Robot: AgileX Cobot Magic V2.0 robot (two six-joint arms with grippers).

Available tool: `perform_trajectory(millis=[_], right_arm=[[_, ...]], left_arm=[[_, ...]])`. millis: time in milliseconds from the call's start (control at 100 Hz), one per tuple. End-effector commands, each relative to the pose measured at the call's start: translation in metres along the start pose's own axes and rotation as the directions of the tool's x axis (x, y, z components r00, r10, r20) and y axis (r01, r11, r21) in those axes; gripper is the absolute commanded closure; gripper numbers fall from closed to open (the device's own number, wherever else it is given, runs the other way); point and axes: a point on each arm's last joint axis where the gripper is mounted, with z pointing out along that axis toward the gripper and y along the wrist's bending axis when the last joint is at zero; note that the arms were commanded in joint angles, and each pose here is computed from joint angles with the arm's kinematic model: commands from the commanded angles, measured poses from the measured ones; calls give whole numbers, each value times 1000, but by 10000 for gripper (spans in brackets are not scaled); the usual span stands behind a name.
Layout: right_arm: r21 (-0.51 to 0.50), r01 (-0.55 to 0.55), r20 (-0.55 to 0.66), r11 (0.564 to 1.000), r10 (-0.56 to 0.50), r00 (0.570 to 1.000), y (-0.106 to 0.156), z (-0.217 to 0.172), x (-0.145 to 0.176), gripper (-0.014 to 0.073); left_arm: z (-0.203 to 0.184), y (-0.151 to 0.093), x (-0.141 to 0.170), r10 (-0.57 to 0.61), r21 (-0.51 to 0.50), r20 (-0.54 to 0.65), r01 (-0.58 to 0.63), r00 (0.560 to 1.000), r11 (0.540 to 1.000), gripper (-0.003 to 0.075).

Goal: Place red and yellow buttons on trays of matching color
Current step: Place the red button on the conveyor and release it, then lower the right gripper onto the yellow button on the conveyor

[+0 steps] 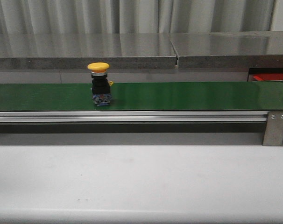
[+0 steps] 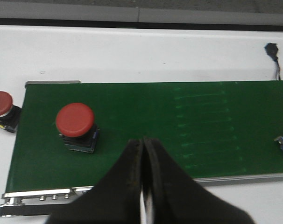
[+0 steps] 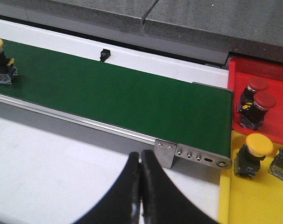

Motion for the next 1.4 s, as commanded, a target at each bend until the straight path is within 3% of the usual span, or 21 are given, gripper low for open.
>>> perform_trajectory(millis=[0, 110, 560, 820, 1060, 1390], right_arm=[[25, -7, 87, 1000, 5, 996, -2, -4, -14, 662], [25, -7, 87, 1000, 5, 996, -2, -4, -14, 662], [7, -21, 74, 1000, 21, 997, 0, -4, -13, 662], [7, -22, 75, 1000, 22, 997, 0, -4, -13, 662], [9, -23, 74, 1000, 22, 997, -1, -3, -13, 662], [-1, -31, 23, 1000, 31, 999, -5, 11, -27, 662]], left_arm=[[-21, -18, -6, 32, 14, 133, -34, 991, 999, 741], [-29, -34, 6, 98, 17, 151, -101, 984, 995, 741], [-70, -53, 49, 92, 27, 234, -101, 968, 995, 741], [-99, -55, 77, 64, 54, 296, -84, 953, 995, 741], [-104, -54, 100, 50, 74, 281, -74, 958, 995, 741], [-113, -55, 110, 55, 79, 295, -82, 954, 994, 741]])
